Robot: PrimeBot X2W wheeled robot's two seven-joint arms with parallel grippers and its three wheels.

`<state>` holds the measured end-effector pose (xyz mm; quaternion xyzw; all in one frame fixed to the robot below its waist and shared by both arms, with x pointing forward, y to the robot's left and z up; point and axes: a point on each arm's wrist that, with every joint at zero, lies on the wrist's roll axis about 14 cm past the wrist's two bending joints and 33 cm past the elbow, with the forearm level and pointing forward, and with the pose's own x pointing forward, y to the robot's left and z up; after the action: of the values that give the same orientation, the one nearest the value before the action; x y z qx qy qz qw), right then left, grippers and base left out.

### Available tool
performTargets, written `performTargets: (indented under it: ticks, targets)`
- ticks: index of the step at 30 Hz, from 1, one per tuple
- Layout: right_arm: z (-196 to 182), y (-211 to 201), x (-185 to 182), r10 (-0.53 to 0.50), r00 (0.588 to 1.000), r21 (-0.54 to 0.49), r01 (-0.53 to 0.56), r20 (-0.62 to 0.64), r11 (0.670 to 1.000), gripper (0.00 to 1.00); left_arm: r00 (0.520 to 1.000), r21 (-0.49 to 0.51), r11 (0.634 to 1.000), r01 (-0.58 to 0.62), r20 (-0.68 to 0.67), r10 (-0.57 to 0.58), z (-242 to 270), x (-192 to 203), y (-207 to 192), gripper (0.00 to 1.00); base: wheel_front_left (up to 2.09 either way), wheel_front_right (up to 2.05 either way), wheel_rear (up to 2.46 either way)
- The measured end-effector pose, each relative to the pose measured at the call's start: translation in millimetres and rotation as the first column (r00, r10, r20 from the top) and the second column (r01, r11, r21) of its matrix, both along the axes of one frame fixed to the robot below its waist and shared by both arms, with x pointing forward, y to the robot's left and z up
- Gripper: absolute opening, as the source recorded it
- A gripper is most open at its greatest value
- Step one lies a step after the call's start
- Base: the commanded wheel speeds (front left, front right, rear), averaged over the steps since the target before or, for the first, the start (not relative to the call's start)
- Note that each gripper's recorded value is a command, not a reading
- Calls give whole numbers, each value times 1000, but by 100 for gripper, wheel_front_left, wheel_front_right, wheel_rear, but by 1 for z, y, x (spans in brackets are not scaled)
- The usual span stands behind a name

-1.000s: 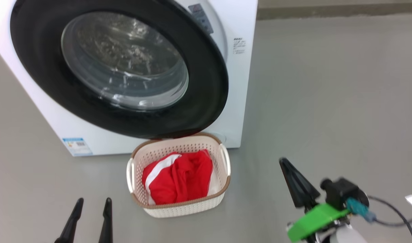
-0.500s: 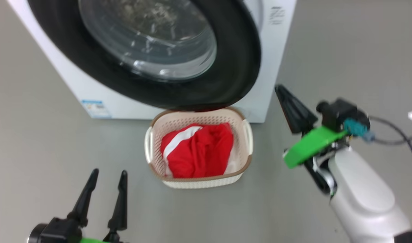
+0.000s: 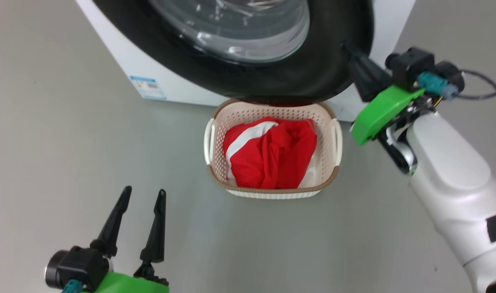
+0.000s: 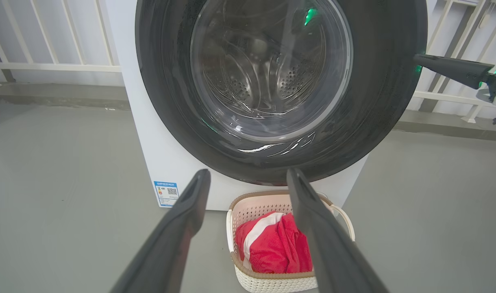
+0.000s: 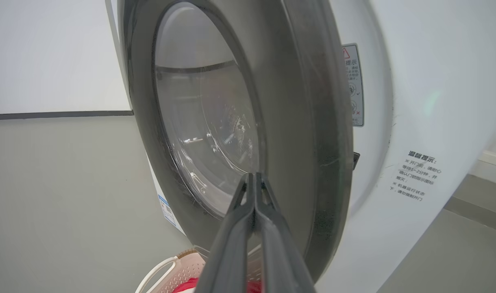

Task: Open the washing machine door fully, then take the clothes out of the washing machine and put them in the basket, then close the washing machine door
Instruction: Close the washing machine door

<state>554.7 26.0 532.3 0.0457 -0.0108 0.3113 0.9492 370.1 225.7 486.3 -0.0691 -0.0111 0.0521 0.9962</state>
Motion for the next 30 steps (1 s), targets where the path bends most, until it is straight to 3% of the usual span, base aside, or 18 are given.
performTargets:
  ticks: [30]
  targets:
    - [-18, 9, 105, -61, 998, -43, 60, -29, 997, 0, 995, -26, 999, -38, -91, 36, -33, 23, 13, 100, 0, 0, 0]
